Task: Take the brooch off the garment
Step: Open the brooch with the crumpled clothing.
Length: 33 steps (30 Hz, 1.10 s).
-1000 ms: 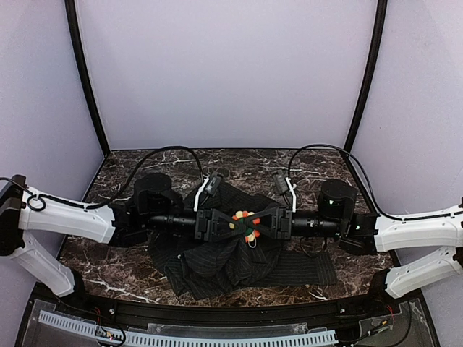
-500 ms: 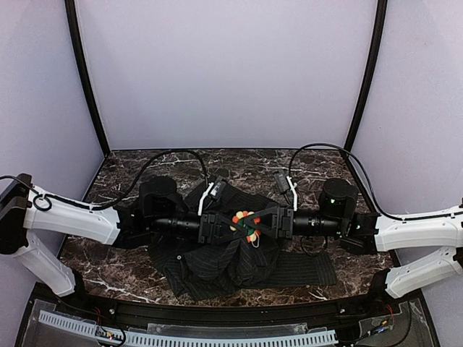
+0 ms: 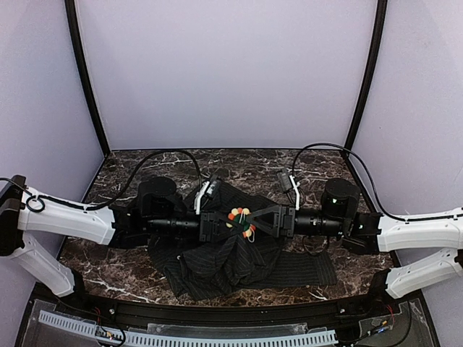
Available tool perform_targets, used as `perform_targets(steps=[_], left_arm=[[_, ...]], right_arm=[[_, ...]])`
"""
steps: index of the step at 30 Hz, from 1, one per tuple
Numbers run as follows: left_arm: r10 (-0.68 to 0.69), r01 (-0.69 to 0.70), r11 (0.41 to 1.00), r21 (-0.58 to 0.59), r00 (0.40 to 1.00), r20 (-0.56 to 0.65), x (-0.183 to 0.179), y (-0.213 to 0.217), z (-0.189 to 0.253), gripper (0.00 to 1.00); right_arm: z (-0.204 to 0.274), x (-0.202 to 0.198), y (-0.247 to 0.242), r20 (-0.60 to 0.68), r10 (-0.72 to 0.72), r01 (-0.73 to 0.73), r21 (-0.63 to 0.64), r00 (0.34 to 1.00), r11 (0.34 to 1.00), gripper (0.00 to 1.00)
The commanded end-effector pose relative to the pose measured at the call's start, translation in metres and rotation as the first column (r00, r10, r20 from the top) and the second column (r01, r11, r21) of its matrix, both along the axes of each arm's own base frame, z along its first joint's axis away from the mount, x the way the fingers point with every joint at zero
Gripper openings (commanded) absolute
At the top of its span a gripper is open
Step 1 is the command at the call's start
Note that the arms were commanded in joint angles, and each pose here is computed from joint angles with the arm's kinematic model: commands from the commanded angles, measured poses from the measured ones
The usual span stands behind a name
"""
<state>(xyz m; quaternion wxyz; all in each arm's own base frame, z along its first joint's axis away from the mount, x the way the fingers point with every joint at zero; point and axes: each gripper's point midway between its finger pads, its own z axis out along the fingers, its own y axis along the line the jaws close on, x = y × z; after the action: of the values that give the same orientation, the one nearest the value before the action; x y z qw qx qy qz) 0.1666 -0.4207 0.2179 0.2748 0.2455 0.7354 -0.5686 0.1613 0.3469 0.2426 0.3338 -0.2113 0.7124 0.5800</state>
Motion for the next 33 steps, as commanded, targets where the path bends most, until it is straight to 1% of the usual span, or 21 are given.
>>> perform_targets(steps=[1,7,14,17,23,27,30,33], left_arm=[[0.009,-0.009,1.0,-0.003,1.0,0.013,0.0,0.003,0.003,0.01],[0.005,-0.005,1.0,-0.007,1.0,0.014,-0.001,0.003,0.004,0.01],[-0.002,0.002,1.0,-0.007,1.0,0.013,-0.002,0.002,0.004,0.01],[-0.006,0.006,1.0,-0.004,1.0,0.014,-0.002,0.002,0.003,0.01],[-0.007,0.007,1.0,-0.003,1.0,0.014,-0.002,0.002,0.003,0.01],[-0.005,0.005,1.0,-0.009,1.0,0.017,-0.002,0.002,0.005,0.05],[-0.007,0.007,1.0,-0.003,1.0,0.013,-0.002,0.003,0.003,0.06],[0.024,-0.024,0.999,0.028,1.0,0.01,0.002,0.006,-0.003,0.02]], right_arm=[[-0.005,0.003,0.004,-0.005,0.005,-0.005,-0.009,1.0,1.0,0.44],[-0.006,0.005,0.009,-0.011,0.014,-0.014,-0.017,1.0,1.0,0.34],[-0.009,0.006,0.012,-0.026,0.017,-0.017,-0.023,1.0,1.0,0.28],[-0.012,0.006,0.014,-0.035,0.02,-0.021,-0.027,0.999,0.999,0.23],[-0.018,0.008,0.015,-0.05,0.011,-0.013,-0.043,0.999,0.999,0.1],[-0.022,0.01,0.014,-0.059,0.0,-0.003,-0.053,0.998,0.999,0.04],[-0.02,0.009,0.015,-0.062,0.006,-0.009,-0.047,0.998,0.999,0.03],[-0.016,0.006,0.017,-0.058,0.028,-0.03,-0.032,0.998,0.999,0.1]])
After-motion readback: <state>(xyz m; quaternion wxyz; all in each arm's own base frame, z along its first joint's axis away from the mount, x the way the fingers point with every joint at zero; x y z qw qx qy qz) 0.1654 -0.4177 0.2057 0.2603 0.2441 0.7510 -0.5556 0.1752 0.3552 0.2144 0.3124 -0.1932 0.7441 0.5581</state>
